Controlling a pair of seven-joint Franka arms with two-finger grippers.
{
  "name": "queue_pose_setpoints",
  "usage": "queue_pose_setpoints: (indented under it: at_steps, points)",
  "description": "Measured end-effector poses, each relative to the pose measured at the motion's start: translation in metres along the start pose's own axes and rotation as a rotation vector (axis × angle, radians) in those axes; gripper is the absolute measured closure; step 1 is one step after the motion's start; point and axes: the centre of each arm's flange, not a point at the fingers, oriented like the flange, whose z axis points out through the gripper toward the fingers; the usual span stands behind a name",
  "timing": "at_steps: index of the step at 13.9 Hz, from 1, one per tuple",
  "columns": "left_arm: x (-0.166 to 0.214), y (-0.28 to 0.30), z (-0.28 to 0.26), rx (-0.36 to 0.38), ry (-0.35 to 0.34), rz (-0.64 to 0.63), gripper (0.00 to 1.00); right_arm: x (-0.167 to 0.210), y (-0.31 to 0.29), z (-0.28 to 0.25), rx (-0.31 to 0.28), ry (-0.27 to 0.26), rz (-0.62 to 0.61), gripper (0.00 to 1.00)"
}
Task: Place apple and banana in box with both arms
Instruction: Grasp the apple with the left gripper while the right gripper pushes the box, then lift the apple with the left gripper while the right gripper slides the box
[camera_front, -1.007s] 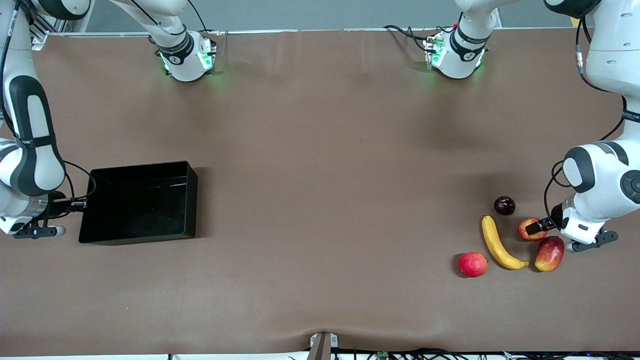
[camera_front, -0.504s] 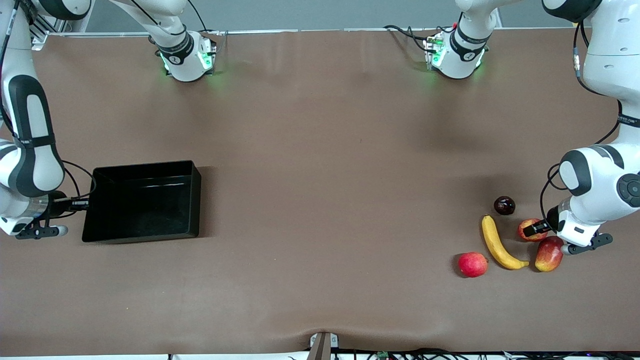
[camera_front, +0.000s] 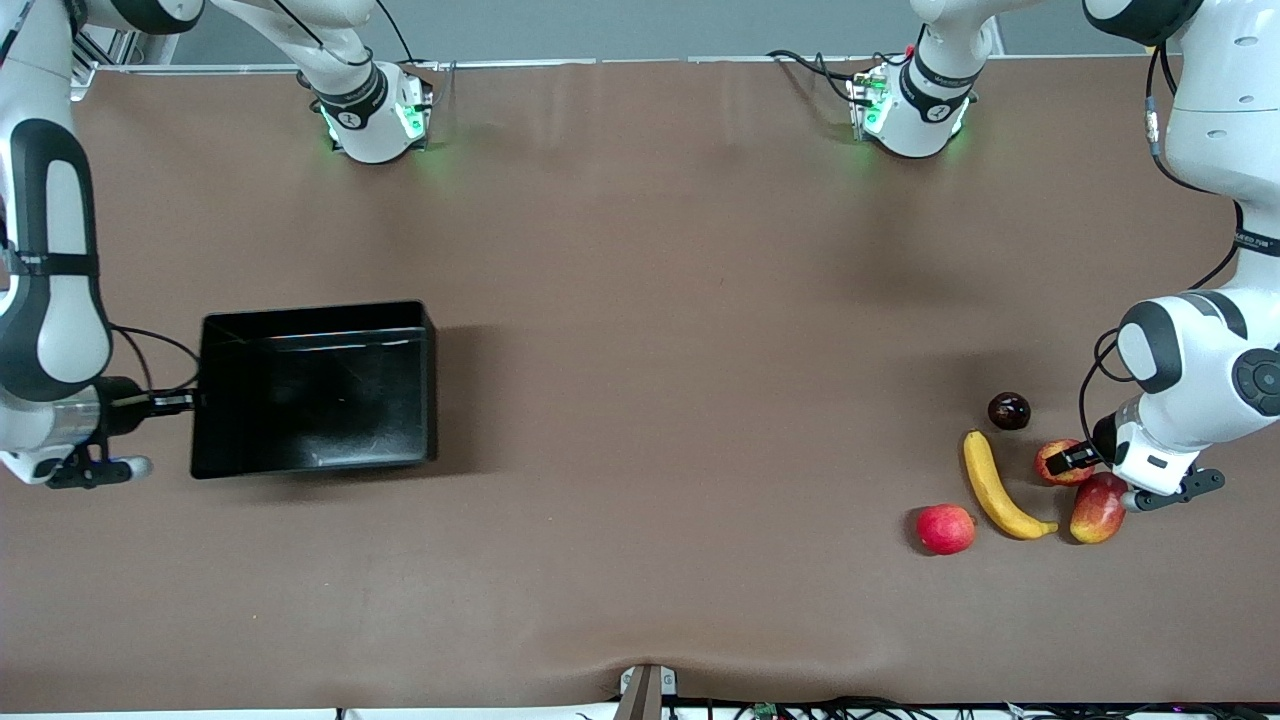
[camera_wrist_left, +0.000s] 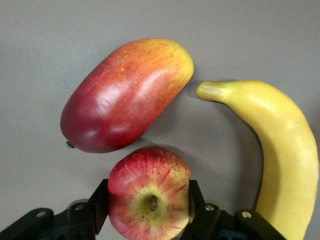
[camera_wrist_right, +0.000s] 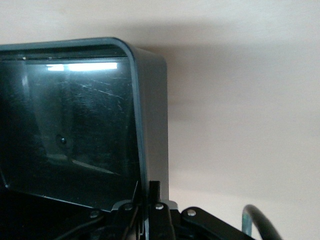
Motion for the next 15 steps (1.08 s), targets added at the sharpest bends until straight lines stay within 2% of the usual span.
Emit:
queue_pose_setpoints:
  at_steps: [2, 7, 11, 15]
  points:
    - [0.001, 0.000, -0.011, 0.005, -0.020, 0.003, 0.35, 0.007, -0.046, 0.008, 0.018, -0.022, 0.019, 0.94]
    - [0.000, 0.002, -0.080, 0.022, -0.064, 0.056, 0.35, 0.013, -0.171, 0.030, 0.011, -0.048, 0.007, 0.94]
    - [-0.017, 0.053, -0.152, 0.005, -0.080, 0.133, 0.35, 0.008, -0.274, 0.055, -0.031, -0.026, 0.006, 0.94]
    - [-0.044, 0.111, -0.200, -0.006, -0.103, 0.201, 0.35, -0.008, -0.358, 0.084, 0.003, -0.015, -0.052, 0.94]
